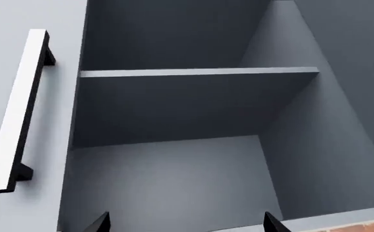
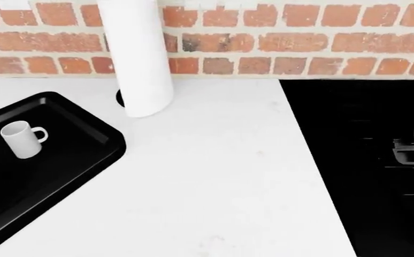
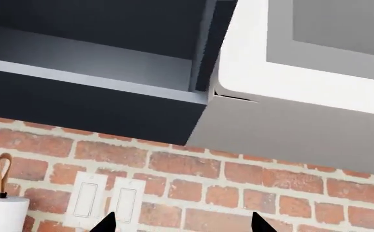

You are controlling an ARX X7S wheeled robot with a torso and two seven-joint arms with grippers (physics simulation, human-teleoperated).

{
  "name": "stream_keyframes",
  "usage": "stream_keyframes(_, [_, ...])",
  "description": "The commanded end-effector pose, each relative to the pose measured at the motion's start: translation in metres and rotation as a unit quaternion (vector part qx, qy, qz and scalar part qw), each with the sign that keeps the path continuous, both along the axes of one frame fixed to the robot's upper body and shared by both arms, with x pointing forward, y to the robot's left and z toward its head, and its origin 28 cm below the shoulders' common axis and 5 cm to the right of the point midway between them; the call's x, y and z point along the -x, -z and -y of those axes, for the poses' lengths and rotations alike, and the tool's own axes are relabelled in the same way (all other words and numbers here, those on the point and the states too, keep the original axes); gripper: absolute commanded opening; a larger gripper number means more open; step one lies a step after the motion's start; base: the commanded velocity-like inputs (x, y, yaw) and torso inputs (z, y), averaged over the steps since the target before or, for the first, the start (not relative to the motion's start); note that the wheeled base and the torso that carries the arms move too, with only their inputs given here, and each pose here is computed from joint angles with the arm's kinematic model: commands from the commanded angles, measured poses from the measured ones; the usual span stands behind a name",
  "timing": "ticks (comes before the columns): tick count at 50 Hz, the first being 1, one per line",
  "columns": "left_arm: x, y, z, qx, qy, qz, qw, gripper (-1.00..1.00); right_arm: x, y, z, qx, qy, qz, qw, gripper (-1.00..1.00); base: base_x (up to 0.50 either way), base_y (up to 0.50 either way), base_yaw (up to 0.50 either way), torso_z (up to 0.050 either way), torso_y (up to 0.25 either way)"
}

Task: Pick the kettle from the counter and place it on the tray. Then pick the mug from the cabinet and place it on the tray. Then close the cabinet doors.

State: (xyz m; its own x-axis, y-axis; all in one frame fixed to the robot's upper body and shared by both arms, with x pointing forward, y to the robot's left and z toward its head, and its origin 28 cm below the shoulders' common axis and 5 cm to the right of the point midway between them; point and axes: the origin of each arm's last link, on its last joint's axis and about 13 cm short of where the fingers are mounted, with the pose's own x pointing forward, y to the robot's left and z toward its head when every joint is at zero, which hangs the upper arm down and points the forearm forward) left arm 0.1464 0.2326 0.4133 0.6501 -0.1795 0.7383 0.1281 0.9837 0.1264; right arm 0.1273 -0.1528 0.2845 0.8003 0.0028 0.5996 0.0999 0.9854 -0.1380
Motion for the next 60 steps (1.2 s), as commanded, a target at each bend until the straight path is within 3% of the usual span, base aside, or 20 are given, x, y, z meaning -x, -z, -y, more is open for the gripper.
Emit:
stream_keyframes(1, [0.000, 0.000, 0.000, 0.001, 0.000, -0.002, 1.000, 1.00, 0.000, -0.002, 0.002, 0.000, 0.007, 0.004, 1.000, 1.00, 0.03, -0.50, 0.00, 0.000, 0.000])
stream_keyframes(7, [-0.002, 0.002, -0.001, 0.002, -0.001, -0.004, 1.000, 1.00, 0.000, -0.004, 0.003, 0.000, 0.023, 0.011, 1.000, 1.00, 0.06, -0.42, 0.00, 0.000, 0.000])
stream_keyframes(17, [-0.002, 0.002, -0.003, 0.007, -0.004, -0.003, 1.000, 1.00, 0.004, -0.028, 0.008, 0.000, 0.098, 0.026, 0.995, 1.00, 0.00, 0.00, 0.00, 0.000, 0.000])
stream_keyframes(23, [0.001, 0.002, -0.006, 0.007, -0.006, -0.001, 1.000, 1.00, 0.013, -0.056, 0.013, -0.076, 0.141, 0.018, 0.987, 1.00, 0.00, 0.00, 0.00, 0.000, 0.000])
stream_keyframes(26, [0.001, 0.004, -0.007, 0.008, -0.007, -0.002, 1.000, 1.00, 0.016, -0.067, 0.016, -0.112, 0.127, 0.013, 0.985, 1.00, 0.00, 0.00, 0.00, 0.000, 0.000])
stream_keyframes(32, [0.001, 0.005, -0.009, 0.013, -0.011, -0.003, 1.000, 1.00, 0.026, -0.080, 0.013, -0.080, 0.138, 0.061, 0.985, 1.00, 0.00, 0.00, 0.00, 0.000, 0.000])
stream_keyframes(36, [0.000, 0.006, -0.010, 0.018, -0.014, -0.004, 1.000, 1.00, 0.028, -0.095, 0.015, -0.095, 0.138, 0.079, 0.983, 1.00, 0.00, 0.00, 0.00, 0.000, 0.000])
stream_keyframes(43, [0.000, 0.007, -0.012, 0.020, -0.016, -0.005, 1.000, 1.00, 0.029, -0.117, 0.013, -0.068, 0.131, 0.102, 0.984, 1.00, 0.00, 0.00, 0.00, 0.000, 0.000])
stream_keyframes(48, [0.000, 0.009, -0.012, 0.022, -0.016, -0.006, 1.000, 1.00, 0.034, -0.135, 0.009, -0.055, 0.092, 0.118, 0.987, 1.00, 0.00, 0.00, 0.00, 0.000, 0.000])
stream_keyframes(52, [0.001, 0.009, -0.014, 0.025, -0.017, -0.007, 1.000, 1.00, 0.039, -0.150, 0.006, -0.022, 0.098, 0.137, 0.985, 1.00, 0.00, 0.00, 0.00, 0.000, 0.000])
stream_keyframes(60, [0.001, 0.010, -0.016, 0.034, -0.015, -0.007, 0.999, 1.00, 0.039, -0.179, 0.000, 0.001, 0.070, 0.153, 0.986, 1.00, 0.00, 0.00, 0.00, 0.000, 0.000])
